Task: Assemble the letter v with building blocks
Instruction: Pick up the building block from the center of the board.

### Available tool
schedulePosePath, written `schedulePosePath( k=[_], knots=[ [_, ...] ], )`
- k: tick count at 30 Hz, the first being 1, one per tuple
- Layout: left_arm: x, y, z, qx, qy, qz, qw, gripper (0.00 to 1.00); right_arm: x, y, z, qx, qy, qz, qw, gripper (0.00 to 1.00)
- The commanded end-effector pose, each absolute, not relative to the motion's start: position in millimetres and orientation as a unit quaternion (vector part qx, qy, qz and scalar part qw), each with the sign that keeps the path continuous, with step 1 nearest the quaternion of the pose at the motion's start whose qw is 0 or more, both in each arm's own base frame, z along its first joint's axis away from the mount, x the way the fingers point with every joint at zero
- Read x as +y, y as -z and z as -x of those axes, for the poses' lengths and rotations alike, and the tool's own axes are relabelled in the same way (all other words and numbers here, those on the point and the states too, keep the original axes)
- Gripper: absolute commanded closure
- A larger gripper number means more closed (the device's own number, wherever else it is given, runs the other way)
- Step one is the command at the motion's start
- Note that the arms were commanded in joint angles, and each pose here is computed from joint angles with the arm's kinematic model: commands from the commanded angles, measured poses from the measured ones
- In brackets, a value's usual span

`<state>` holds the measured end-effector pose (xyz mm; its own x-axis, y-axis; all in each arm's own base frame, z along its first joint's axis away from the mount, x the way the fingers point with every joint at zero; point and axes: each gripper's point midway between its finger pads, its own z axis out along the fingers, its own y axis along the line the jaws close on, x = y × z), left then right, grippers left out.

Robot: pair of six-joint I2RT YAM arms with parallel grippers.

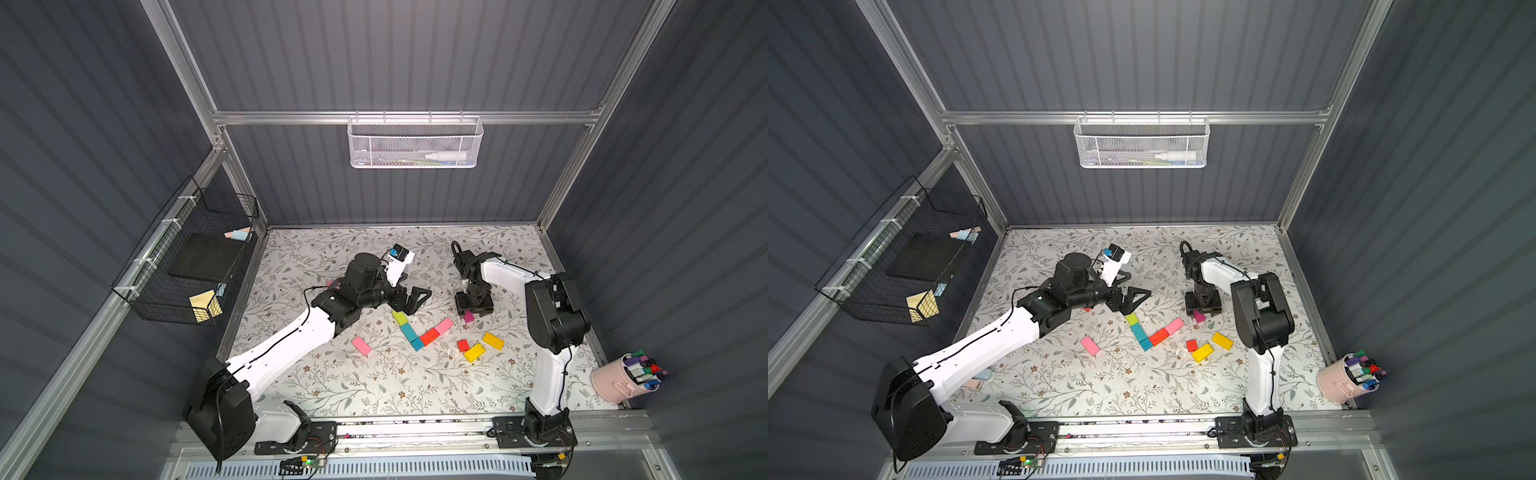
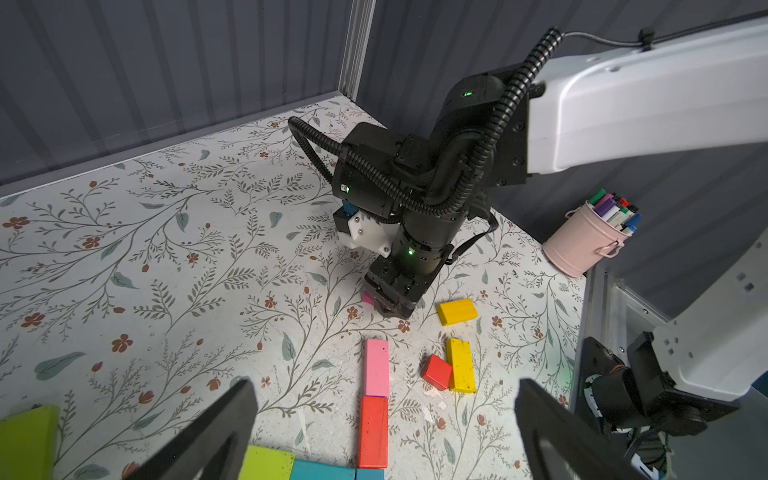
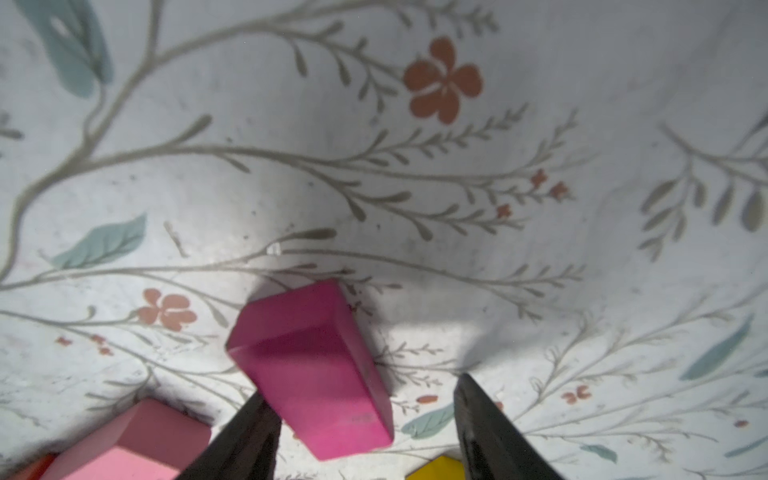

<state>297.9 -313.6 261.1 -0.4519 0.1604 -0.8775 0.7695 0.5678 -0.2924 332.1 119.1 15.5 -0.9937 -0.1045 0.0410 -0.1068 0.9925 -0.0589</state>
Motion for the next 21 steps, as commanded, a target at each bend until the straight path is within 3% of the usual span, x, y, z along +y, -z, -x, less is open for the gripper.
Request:
schedulePosePath(
  k=[1,4,8,12,13,17,21],
  knots=[
    [-311,-258,-298,0.778,0.346,-0.301,0.429,0.00,113,-12,-335,-0.997,-0.037,-0.063,0.026,0.35],
    [-313,-258,-300,0.778,0.347,-0.302,0.428,0.01,118,-8,-337,-0.997,-0.022,-0.062,0.030,0.38],
    [-313,-259,-300,0.779,0.346,-0.302,0.428,0.01,119,-4,-334,-0.997,-0.020,-0.060,0.037,0.51],
    [-313,-256,-299,0.781,0.348,-0.300,0.423,0.01,114,-3,-328,-0.997,-0.028,-0.061,0.041,0.87],
    [-313,-257,-299,0.780,0.350,-0.298,0.424,0.00,111,-4,-328,-0.997,-0.036,-0.059,0.039,0.91],
    [-309,-263,-296,0.782,0.354,-0.286,0.426,0.01,98,-15,-335,-0.996,-0.072,-0.050,0.015,0.94],
    [-304,-270,-301,0.787,0.361,-0.247,0.435,0.00,90,-61,-352,-0.993,-0.096,-0.044,-0.047,0.95]
  ],
)
